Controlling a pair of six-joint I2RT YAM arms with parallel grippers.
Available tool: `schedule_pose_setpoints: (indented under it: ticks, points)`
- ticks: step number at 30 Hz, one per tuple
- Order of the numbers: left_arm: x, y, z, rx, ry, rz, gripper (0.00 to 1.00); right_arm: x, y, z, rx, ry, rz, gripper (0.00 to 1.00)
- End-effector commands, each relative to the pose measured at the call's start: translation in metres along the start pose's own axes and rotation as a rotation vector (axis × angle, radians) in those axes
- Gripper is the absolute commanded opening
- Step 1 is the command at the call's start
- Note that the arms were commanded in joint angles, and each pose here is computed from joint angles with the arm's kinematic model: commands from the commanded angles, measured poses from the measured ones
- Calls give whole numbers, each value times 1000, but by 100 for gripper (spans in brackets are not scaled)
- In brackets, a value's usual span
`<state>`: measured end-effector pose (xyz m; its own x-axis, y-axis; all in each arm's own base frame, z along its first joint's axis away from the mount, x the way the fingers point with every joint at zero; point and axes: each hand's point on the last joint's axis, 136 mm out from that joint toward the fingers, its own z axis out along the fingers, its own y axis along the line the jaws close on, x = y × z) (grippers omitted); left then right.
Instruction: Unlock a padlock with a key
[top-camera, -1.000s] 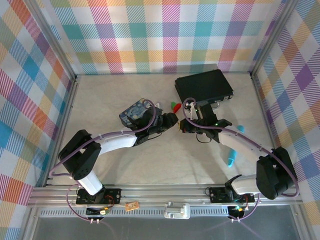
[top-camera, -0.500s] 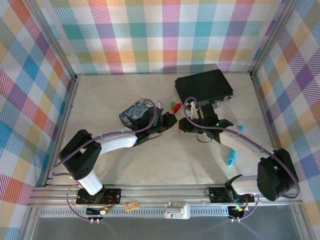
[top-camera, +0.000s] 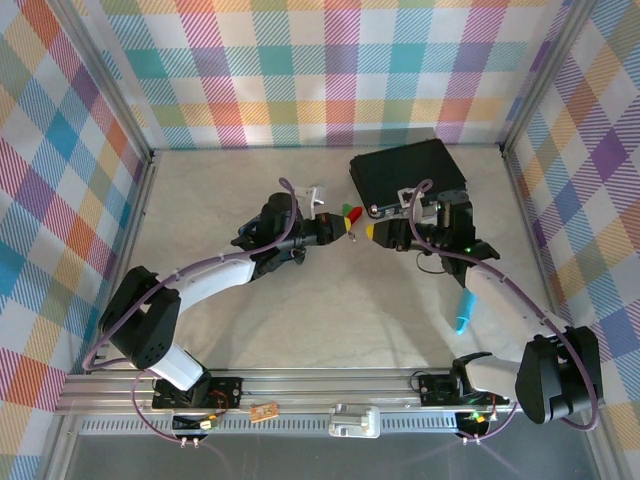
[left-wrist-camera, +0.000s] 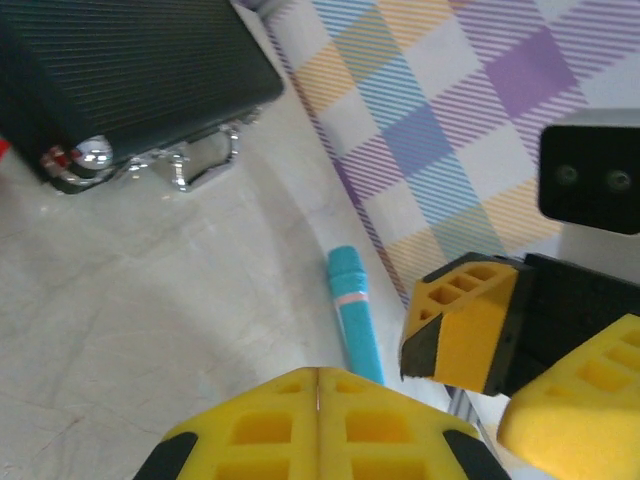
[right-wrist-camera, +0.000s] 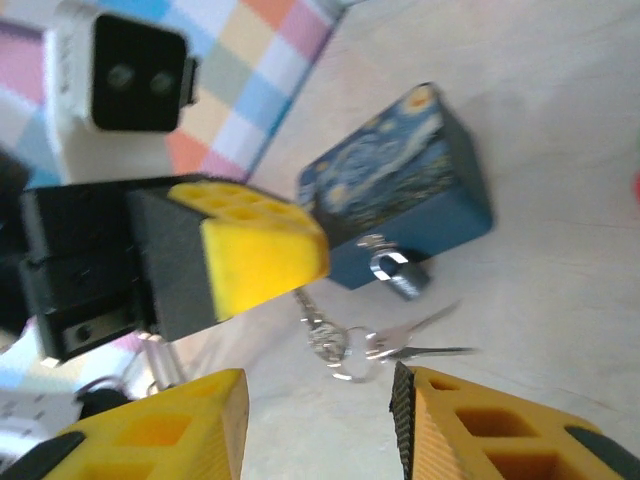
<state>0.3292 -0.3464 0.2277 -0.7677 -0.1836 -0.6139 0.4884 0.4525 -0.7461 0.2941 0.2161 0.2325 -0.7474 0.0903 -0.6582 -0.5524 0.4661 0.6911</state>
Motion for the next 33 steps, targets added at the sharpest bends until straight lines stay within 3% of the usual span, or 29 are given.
schedule_pose_setpoints:
  ticks: [1, 14, 29, 33]
  points:
    - [-8, -42, -13, 166, 26, 124, 0, 3, 31, 1, -196, 30, -79, 43]
    - [-17, -55, -14, 234, 14, 96, 0, 24, 34, 16, -253, 101, -65, 39]
    - [-15, -57, -18, 234, 19, 94, 0, 21, 18, 8, -81, 37, -117, 43]
    - [-13, -57, -20, 240, 21, 94, 0, 18, 18, 12, -105, 38, -109, 42]
